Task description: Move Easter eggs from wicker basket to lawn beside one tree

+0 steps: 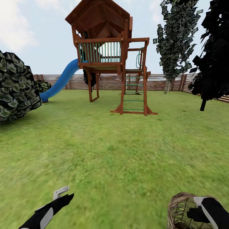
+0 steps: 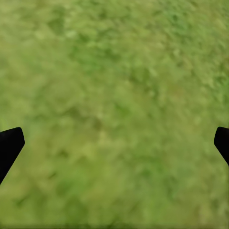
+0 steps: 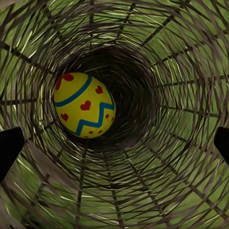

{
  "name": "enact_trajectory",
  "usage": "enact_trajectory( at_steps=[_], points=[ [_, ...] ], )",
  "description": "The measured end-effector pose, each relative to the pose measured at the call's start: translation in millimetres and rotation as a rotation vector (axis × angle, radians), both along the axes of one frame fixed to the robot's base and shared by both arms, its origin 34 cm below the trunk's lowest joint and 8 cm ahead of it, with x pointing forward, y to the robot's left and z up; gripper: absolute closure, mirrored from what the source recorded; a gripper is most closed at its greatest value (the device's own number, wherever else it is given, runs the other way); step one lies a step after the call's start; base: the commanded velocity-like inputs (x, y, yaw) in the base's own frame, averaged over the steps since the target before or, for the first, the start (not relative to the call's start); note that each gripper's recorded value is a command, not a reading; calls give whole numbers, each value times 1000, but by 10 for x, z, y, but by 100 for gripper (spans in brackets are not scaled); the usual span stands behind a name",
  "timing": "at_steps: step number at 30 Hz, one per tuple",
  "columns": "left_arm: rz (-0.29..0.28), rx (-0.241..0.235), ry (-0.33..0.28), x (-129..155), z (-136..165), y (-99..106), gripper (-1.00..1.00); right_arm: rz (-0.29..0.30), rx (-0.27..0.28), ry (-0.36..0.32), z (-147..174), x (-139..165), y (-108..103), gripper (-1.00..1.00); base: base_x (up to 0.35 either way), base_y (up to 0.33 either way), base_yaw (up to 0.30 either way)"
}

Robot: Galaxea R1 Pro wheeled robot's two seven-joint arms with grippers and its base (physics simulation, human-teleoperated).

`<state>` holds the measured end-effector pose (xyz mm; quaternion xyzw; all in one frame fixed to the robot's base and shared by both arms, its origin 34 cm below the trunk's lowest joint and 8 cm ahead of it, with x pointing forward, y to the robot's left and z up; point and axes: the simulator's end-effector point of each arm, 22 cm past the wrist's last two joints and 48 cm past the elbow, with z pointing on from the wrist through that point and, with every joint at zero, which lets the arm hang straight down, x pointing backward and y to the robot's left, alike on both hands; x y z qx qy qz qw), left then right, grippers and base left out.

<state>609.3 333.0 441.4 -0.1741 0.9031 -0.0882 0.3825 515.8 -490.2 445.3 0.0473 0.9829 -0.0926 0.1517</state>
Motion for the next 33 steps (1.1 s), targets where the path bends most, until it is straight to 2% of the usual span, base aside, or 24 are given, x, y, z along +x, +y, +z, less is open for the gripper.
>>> enact_trajectory(
  at_steps=[33],
  points=[
    [-1, -2, 0, -167, -723, -14, -100, -1, 0, -1, -719, -164, -1, -100, 0, 0, 0]
  ],
)
